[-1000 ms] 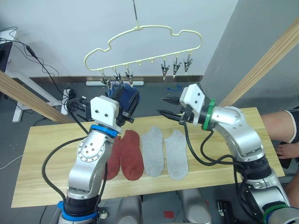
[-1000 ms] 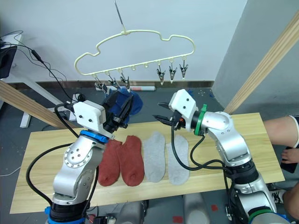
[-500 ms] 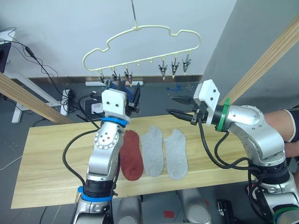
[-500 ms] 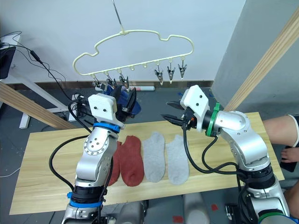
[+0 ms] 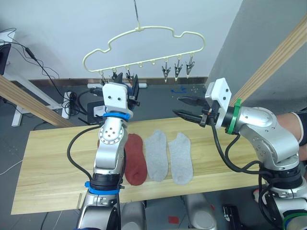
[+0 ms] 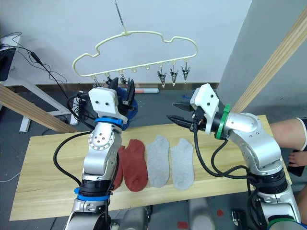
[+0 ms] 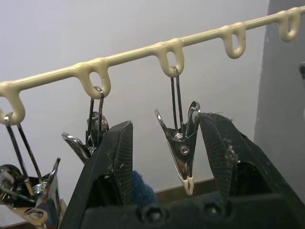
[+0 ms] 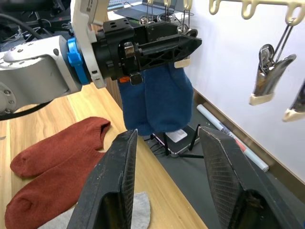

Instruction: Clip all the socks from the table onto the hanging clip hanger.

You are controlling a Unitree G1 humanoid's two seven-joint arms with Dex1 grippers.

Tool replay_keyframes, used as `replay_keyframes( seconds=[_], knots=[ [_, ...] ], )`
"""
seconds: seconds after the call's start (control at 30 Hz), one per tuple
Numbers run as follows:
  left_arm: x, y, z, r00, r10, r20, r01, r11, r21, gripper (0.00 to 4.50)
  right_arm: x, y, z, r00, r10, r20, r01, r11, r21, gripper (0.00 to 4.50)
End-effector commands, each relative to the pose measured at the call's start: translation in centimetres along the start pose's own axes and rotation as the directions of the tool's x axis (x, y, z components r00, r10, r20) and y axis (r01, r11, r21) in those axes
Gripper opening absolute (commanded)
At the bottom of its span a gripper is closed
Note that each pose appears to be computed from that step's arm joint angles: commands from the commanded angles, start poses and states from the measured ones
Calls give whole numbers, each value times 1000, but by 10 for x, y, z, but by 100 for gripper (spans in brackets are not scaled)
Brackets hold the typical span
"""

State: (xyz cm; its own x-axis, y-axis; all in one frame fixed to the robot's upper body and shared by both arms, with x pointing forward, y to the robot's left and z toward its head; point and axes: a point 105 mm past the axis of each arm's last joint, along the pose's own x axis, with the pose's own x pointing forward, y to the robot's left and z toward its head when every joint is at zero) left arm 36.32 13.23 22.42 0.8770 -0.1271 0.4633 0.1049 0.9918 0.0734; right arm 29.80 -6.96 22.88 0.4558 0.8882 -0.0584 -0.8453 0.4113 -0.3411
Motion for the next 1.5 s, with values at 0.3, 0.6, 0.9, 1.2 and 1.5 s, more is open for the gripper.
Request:
replay_keyframes(
  seconds=[0.3, 0.6, 0.9, 1.2, 1.5],
  knots=[
    [5, -5, 26, 995, -16, 99, 18, 1000, -17, 242, -3, 4, 13, 999, 23, 39, -21, 999, -35, 210],
    [5, -5, 25, 995, -21, 99, 22, 1000, -13, 127, -4, 4, 11, 999, 22, 32, -21, 999, -26, 216],
    [0, 2, 27, 995, -35, 90, 35, 999, 8, 17, -8, 16, -44, 990, -69, -127, 77, 995, 66, 252],
    [-4, 9, 30, 991, -119, 57, 118, 993, 29, 17, 0, 24, -137, 888, -317, -332, 366, 926, 93, 450],
    [-8, 12, 30, 991, -133, 29, 132, 991, 24, 17, 7, 34, -172, 784, -431, -447, 523, 847, 101, 450]
  ],
)
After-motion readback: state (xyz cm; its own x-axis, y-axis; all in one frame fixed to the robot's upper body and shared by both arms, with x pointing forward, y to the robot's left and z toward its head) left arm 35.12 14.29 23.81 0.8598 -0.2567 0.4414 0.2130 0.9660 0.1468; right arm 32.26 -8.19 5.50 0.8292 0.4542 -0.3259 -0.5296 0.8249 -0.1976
